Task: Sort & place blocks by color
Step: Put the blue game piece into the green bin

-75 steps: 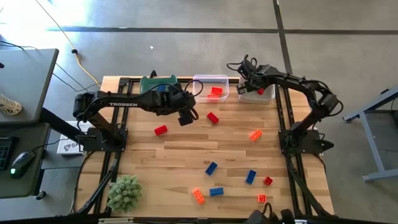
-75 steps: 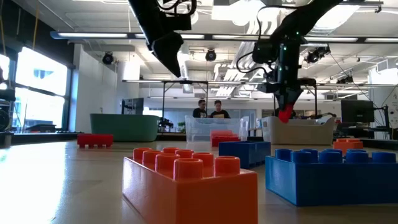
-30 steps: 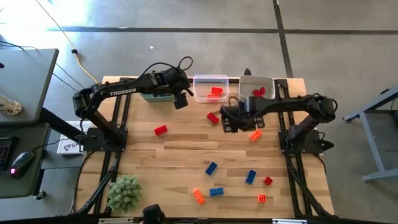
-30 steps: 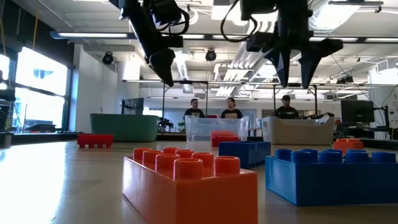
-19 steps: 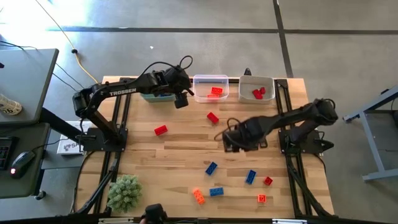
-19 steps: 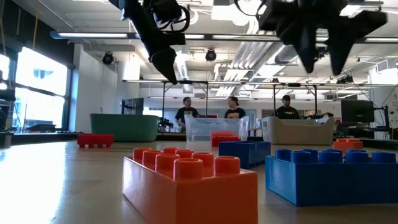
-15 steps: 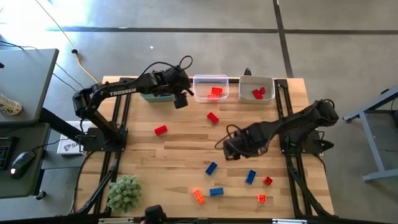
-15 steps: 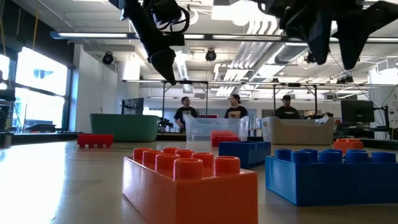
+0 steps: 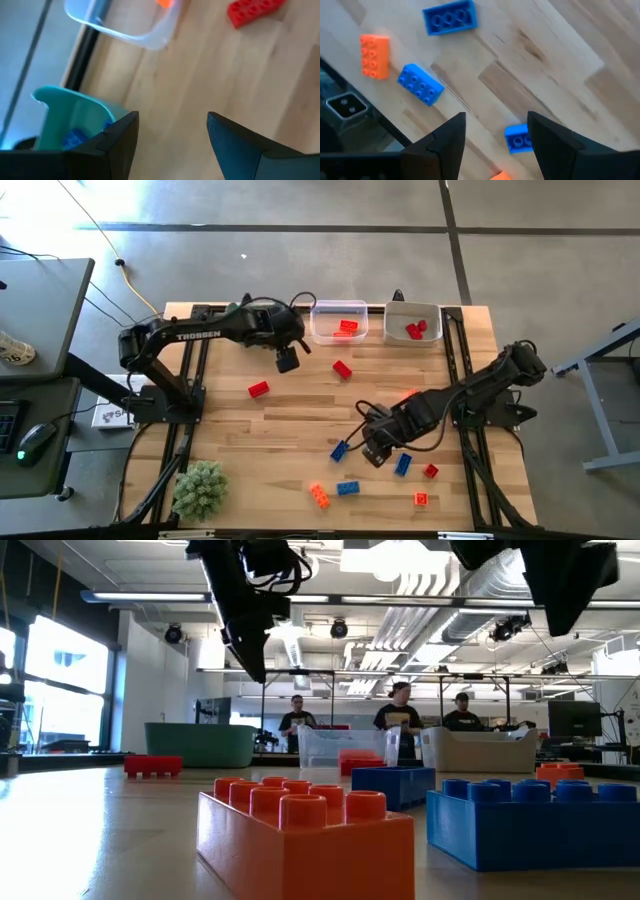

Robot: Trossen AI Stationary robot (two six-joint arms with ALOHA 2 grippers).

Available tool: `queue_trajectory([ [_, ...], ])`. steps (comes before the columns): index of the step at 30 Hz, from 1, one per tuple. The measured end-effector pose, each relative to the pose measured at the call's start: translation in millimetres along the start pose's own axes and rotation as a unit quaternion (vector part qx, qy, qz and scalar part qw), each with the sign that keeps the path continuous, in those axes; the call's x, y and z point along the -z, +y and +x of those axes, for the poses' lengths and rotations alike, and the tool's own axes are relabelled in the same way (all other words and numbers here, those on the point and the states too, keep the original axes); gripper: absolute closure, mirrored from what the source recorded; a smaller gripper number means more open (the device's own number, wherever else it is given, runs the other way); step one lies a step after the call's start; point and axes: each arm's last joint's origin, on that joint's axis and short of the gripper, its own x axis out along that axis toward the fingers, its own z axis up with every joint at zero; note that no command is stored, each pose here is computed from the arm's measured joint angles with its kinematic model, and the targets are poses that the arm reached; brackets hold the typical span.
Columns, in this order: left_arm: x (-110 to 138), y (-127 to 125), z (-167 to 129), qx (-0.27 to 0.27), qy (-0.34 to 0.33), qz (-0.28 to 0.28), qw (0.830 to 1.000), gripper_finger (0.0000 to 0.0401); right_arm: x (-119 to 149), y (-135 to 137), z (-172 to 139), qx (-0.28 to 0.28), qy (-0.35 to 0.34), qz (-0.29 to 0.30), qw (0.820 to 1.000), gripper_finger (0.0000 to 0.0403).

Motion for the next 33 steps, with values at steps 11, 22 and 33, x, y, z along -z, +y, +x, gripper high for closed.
queue_trajectory([
  [11, 13.8, -39.5, -12.0, 0.036, 0.06, -0.037, 0.997, 0.0178, 3.5, 23.5, 17.8, -0.022, -0.078, -0.225, 0.971, 0.0184],
  [22, 23.7, -73.3, -24.3, 0.077, 0.092, -0.068, 0.99, 0.0178, 19.3, 52.2, 69.5, -0.029, -0.083, -0.393, 0.915, 0.0186],
  [33, 28.9, -94.5, -32.8, 0.086, 0.091, -0.061, 0.99, 0.0178, 37.2, 66.8, 111.4, -0.032, -0.08, -0.447, 0.891, 0.0187],
])
